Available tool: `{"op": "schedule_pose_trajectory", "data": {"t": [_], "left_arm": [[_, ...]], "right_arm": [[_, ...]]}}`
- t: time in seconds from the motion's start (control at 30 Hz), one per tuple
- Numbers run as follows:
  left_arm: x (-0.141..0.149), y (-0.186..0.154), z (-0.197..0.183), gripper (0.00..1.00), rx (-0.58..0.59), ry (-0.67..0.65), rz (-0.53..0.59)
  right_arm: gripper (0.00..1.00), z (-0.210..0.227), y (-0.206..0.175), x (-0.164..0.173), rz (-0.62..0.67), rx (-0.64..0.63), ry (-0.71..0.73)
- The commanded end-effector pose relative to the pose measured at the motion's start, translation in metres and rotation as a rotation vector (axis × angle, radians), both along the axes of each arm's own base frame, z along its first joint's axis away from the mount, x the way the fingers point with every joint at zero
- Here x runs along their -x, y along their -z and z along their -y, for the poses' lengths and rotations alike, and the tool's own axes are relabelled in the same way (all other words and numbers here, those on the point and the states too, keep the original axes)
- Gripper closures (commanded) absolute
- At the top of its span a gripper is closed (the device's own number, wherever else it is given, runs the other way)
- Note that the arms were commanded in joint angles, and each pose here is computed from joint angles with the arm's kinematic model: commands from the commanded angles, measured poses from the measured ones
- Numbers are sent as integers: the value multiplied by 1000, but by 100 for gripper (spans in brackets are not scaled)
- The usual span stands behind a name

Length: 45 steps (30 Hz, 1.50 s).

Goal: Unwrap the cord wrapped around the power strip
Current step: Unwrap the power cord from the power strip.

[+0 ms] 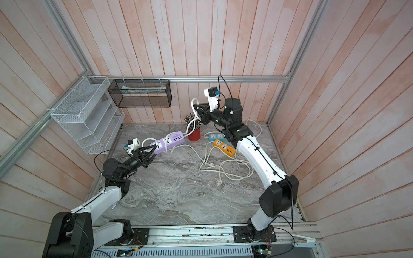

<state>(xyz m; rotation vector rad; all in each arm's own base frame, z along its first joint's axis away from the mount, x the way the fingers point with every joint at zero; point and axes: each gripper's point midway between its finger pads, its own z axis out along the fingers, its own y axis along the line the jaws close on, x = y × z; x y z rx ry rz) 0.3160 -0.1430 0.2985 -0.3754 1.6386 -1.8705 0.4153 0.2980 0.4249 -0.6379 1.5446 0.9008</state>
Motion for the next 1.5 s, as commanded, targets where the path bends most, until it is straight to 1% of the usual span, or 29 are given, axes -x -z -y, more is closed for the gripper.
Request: {"op": "schedule_pose_trajectory", "data": {"t": [0.0, 0.1, 0.2, 0.33, 0.43, 0.53, 0.6, 0.7, 0.77, 0.9, 1.0, 1.1, 1.2, 1.33, 1.47], "left_arm": [[3, -37, -3, 100, -7, -26, 139], [-2, -40, -9, 100, -13, -41, 145], [-7, -42, -12, 100, -21, -52, 155], [-16, -44, -13, 100, -21, -52, 161], [-17, -43, -12, 100, -8, -42, 158], [-15, -42, -12, 100, -6, -44, 157], [-12, -44, -13, 100, -3, -48, 159], [-7, -54, -14, 100, 5, -53, 181], [-6, -59, -15, 100, -3, -58, 195], [-12, -57, -17, 100, -14, -69, 186], [-12, -55, -17, 100, 12, -57, 182], [-8, -56, -16, 100, 15, -50, 190], [-1, -61, -14, 100, 2, -32, 213], [8, -60, -11, 100, -29, -27, 215], [14, -53, -11, 100, -35, -26, 196]], "right_arm": [[100, -1, 35, 3, -77, 26, -4], [100, 5, 45, 18, -93, 26, -12], [100, 15, 42, 38, -85, 24, -11], [100, 30, 21, 61, -36, 24, 14], [100, 39, 11, 60, -9, 53, 60], [100, 42, 10, 54, -4, 75, 85], [100, 41, 14, 49, -21, 79, 88], [100, 37, 31, 41, -76, 87, 87], [100, 35, 36, 44, -93, 73, 72], [100, 41, 16, 53, -48, 50, 81], [100, 48, 3, 52, -13, 86, 117], [100, 55, 0, 47, 2, 101, 145], [100, 55, 11, 33, -27, 87, 147], [100, 41, 27, 10, -64, 60, 125], [100, 27, 29, -22, -59, 43, 121]]}}
